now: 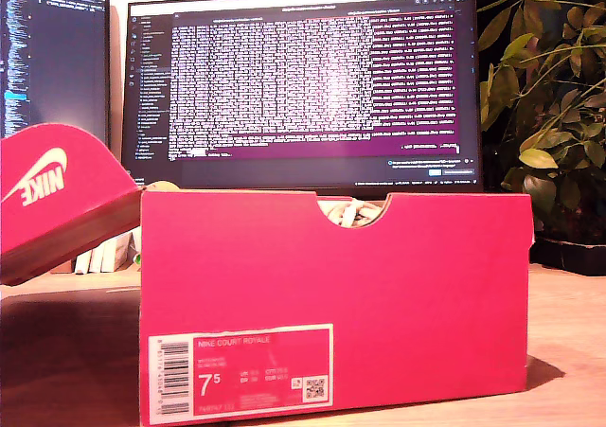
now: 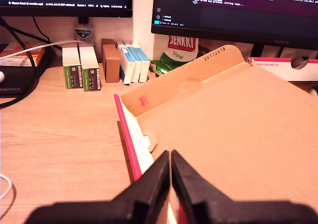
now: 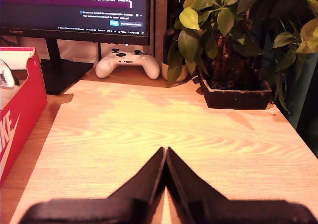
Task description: Close the red shoebox by pushing the lid with your left arm and holding the box in place with your right arm
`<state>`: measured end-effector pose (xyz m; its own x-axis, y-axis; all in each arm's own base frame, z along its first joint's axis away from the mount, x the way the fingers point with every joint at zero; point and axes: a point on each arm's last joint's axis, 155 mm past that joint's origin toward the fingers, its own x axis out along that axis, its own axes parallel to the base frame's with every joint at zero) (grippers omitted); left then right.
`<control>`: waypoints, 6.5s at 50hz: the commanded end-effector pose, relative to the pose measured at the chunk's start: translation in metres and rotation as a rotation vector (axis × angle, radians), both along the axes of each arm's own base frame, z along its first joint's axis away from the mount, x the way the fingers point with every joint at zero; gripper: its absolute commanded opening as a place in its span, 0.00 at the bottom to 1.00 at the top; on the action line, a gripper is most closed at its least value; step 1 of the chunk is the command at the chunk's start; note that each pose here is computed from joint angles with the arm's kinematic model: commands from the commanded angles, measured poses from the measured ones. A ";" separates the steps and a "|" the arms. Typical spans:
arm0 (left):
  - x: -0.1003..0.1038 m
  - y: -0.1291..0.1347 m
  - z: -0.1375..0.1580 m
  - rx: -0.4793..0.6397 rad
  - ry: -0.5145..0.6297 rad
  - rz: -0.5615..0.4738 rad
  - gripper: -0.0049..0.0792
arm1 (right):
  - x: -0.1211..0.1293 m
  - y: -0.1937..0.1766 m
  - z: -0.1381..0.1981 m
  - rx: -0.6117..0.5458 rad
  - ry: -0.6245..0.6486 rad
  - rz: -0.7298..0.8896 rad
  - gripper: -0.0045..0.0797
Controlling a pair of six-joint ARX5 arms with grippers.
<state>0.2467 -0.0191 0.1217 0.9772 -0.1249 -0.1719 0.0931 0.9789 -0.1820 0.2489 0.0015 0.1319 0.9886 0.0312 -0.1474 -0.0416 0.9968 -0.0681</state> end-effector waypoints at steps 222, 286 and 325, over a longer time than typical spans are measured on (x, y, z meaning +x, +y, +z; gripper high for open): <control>0.007 -0.024 -0.048 -0.789 1.077 -0.274 0.04 | 0.091 0.226 -0.059 0.131 0.668 0.757 0.04; 0.021 -0.076 0.130 -0.746 0.710 -0.672 0.04 | 0.094 0.224 -0.058 0.131 0.656 0.754 0.04; 0.027 -0.181 0.167 -0.641 0.671 -0.950 0.04 | 0.165 0.154 0.031 0.207 0.507 0.602 0.04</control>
